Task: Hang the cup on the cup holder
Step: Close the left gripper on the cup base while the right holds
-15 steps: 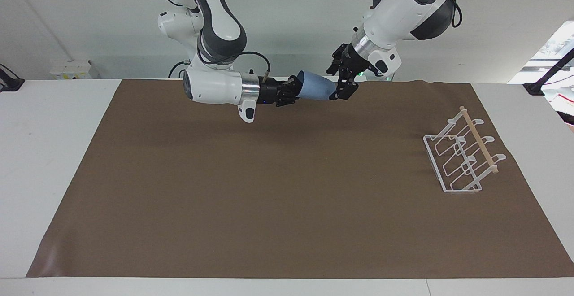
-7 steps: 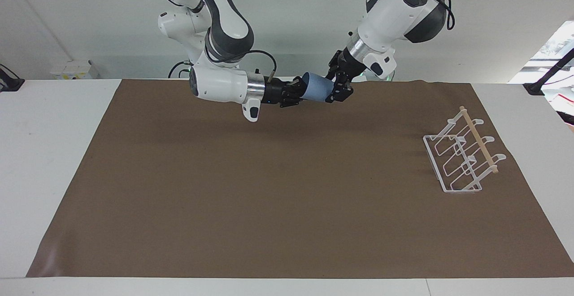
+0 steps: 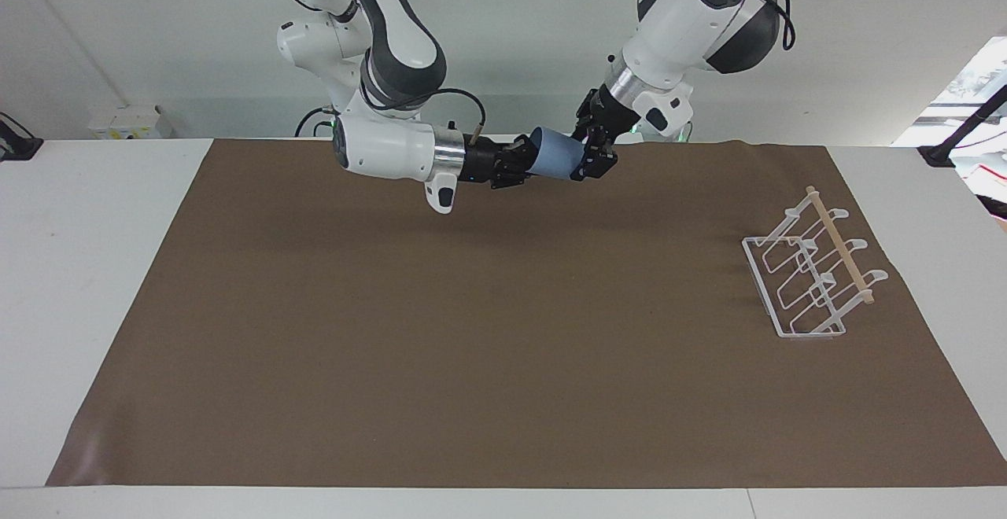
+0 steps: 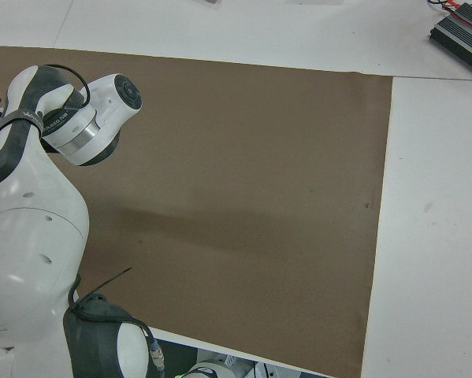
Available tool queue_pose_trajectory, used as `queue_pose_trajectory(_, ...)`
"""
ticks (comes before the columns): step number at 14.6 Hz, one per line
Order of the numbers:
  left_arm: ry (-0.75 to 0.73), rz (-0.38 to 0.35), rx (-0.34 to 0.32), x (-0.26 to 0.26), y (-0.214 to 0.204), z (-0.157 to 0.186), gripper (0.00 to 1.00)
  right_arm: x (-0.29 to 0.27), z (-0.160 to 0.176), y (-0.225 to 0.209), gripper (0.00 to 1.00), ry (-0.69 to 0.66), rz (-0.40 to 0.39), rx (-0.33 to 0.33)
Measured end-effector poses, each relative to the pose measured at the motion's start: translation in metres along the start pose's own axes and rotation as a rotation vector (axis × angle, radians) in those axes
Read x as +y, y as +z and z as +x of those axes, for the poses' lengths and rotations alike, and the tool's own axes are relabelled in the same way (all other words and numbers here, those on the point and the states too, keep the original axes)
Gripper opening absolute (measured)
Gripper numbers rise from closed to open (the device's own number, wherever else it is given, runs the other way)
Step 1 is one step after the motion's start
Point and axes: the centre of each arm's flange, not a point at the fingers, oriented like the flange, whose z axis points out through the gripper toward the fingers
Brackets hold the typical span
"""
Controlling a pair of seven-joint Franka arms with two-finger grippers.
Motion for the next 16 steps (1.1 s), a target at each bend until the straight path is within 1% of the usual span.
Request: queue_pose_trajectory(16, 0.006, -0.004, 0.009, -0.0007, 0.0003, -0.0012, 0.73, 0.0002, -0.0003, 0.0002, 0.07, 0.000, -0.001, 0.001)
